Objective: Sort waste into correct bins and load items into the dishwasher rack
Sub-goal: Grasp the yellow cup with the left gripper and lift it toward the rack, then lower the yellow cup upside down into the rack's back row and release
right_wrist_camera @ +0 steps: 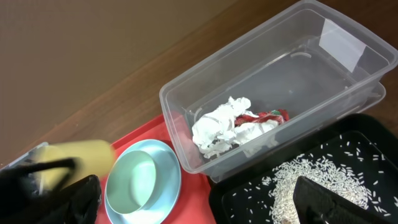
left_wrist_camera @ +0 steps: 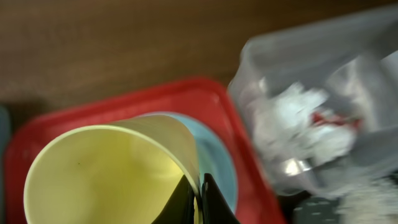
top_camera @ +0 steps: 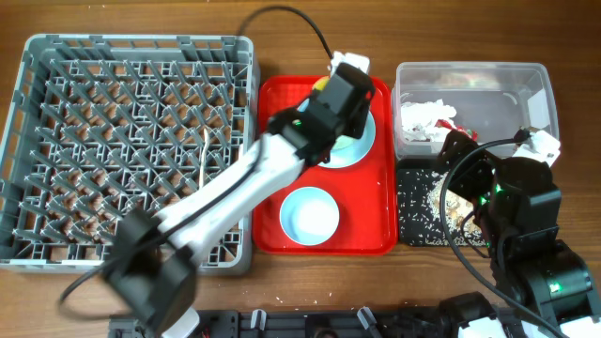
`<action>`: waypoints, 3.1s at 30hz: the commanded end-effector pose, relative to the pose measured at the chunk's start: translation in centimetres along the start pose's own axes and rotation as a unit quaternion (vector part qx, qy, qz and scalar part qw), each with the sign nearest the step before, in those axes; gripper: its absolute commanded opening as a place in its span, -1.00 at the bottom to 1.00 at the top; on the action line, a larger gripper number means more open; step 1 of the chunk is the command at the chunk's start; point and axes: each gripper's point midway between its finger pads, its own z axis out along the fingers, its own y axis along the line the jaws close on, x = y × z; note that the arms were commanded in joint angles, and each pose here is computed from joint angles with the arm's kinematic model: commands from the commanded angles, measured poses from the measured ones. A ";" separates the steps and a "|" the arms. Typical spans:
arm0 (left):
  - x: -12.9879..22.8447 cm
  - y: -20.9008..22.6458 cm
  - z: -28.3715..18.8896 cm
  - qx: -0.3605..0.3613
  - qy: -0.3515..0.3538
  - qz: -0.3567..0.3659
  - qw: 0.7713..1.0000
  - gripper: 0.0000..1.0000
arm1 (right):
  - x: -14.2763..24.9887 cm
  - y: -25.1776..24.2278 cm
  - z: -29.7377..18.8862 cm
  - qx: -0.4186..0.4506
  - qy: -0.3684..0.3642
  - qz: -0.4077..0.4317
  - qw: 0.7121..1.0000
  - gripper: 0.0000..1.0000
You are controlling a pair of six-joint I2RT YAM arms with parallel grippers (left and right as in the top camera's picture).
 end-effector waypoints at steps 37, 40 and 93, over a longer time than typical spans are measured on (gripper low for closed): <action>3.9 35.4 0.6 0.342 0.043 -0.555 0.757 -0.52 | -0.6 0.0 -0.3 0.003 -0.010 0.006 1.000 0.99; 4.1 36.6 0.0 0.336 0.033 -0.562 0.755 -0.17 | -0.6 0.0 -0.3 0.003 -0.010 0.005 1.000 0.99; 8.1 22.1 -7.0 -0.104 0.220 -0.270 0.932 -0.92 | -0.6 0.0 -0.3 0.003 -0.011 0.006 1.000 0.99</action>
